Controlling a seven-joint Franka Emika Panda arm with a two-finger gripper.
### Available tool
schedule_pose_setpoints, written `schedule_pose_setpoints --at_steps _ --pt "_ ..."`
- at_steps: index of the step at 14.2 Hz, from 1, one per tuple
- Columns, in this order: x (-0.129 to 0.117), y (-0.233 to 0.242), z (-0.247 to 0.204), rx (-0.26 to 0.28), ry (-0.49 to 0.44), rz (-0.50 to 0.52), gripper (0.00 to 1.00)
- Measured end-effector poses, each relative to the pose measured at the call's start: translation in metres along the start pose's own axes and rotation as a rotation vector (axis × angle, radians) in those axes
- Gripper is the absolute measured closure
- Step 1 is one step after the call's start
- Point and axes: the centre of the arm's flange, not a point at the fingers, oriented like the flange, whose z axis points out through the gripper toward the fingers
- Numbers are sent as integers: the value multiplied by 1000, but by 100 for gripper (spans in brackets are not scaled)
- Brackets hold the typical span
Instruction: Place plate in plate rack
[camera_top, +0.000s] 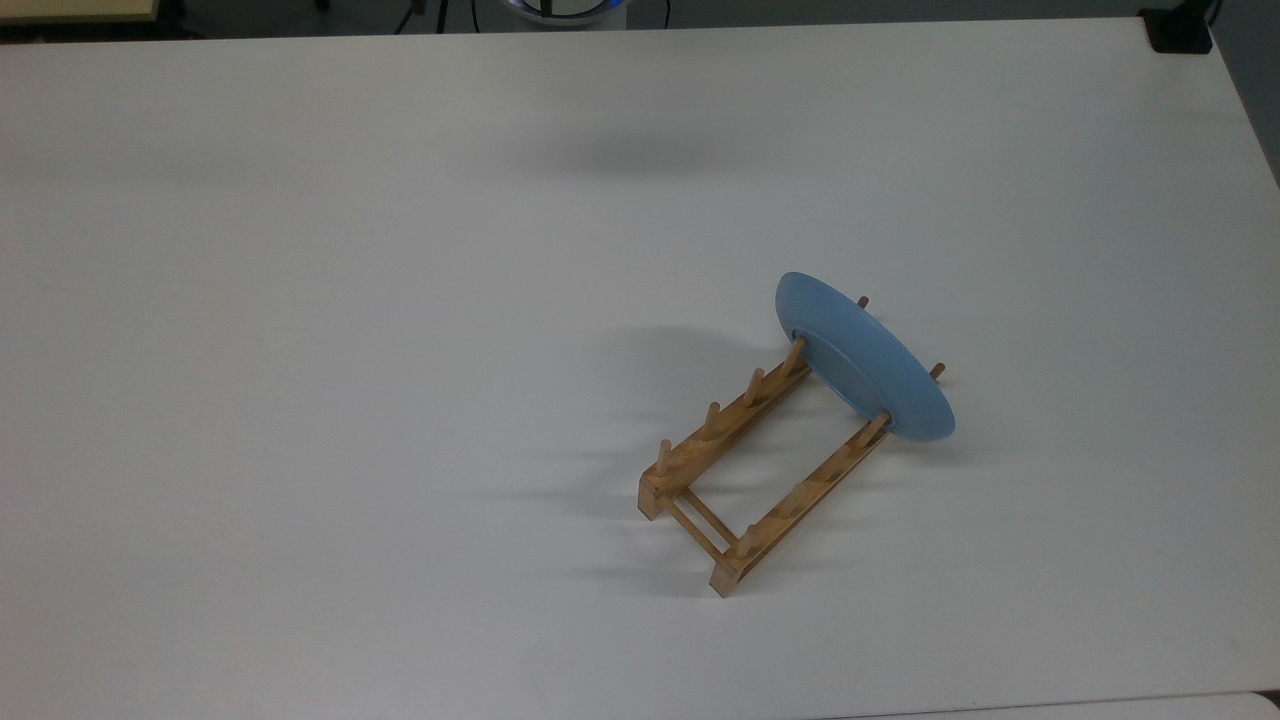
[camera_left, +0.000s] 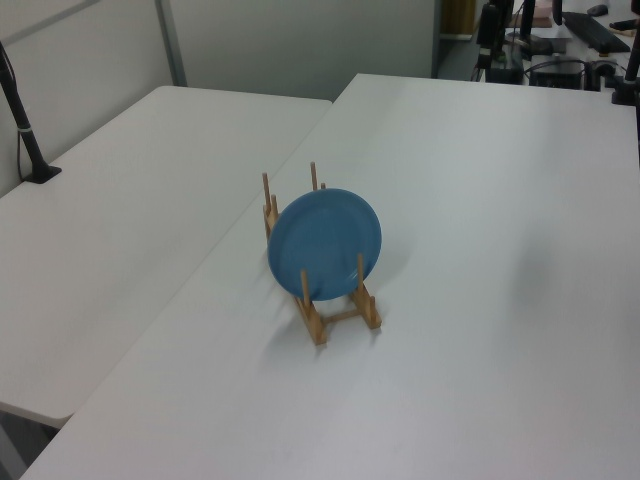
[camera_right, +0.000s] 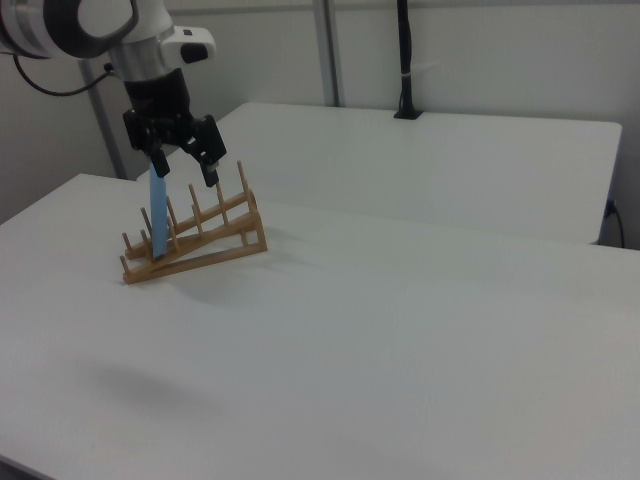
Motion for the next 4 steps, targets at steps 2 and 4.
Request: schedule_pose_setpoints --at_steps 2,4 --pt "0 4 0 0 1 -11 0" --pt "0 5 0 0 1 -13 0"
